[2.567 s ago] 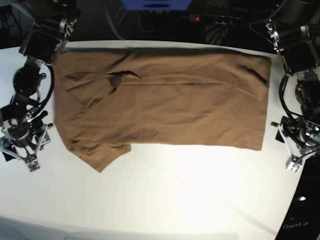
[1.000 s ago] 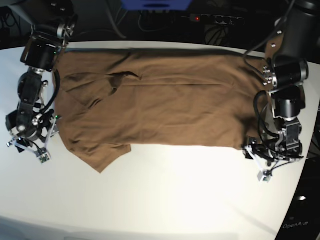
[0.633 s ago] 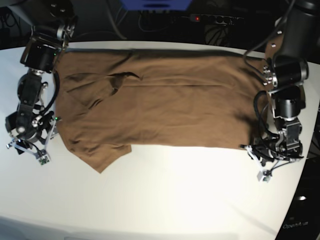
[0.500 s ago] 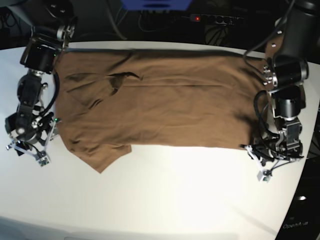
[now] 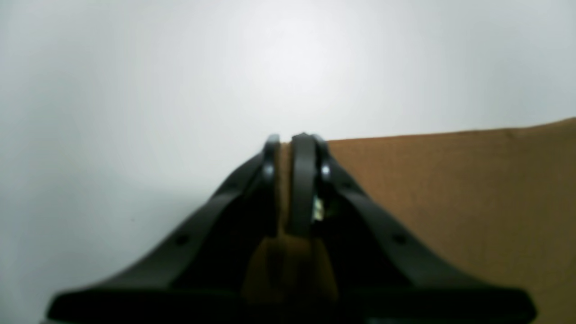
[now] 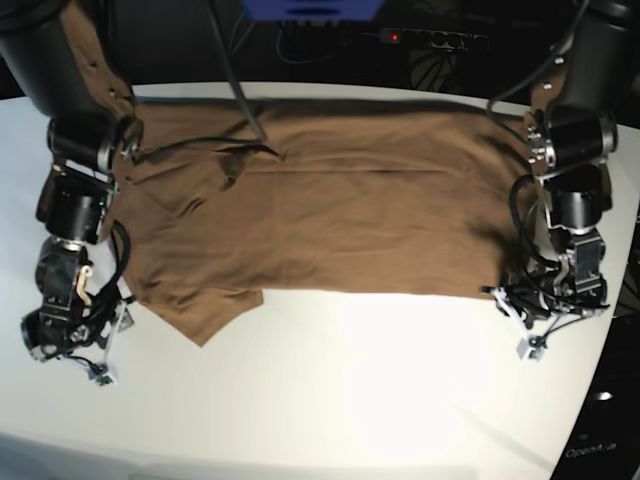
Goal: Fold the T-shirt properly
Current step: 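Grasp the hem corners with both grippers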
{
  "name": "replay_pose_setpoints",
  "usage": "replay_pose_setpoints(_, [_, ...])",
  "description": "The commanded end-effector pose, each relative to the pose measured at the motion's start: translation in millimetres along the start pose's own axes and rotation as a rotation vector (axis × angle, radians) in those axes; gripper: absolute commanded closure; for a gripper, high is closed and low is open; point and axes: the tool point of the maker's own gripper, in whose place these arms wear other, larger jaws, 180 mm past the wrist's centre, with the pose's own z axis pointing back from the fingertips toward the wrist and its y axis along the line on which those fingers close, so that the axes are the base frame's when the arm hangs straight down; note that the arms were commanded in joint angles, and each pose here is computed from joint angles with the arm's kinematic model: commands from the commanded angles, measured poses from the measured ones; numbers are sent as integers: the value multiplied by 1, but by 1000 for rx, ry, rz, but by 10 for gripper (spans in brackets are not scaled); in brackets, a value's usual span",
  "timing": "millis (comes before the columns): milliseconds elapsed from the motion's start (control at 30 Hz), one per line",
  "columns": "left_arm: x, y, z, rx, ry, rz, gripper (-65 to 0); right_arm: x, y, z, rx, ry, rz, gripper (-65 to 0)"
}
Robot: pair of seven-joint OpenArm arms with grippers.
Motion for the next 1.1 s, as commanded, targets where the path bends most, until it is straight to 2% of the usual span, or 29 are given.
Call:
replay_pose_setpoints(0, [6,7,5,20,5,-9,-27,24,-12,12,-19,-40,-12,-437])
replay_pose_setpoints(100, [5,7,5,20,8,-9,-27,27,-14,13,27,4,-65,-437])
replay_pose_setpoints(267, [6,7,5,21,8,-9,-27,29,1,8,162,-3,-180,-437])
replay_pose_setpoints(500, [6,6,4,17,8,-7,-27,29,33,-2,316,-47,-263,-435])
replay_pose_setpoints(1067, [-2,5,2,16,17,-7,-27,24,44,-13,328,-85,-273,-435])
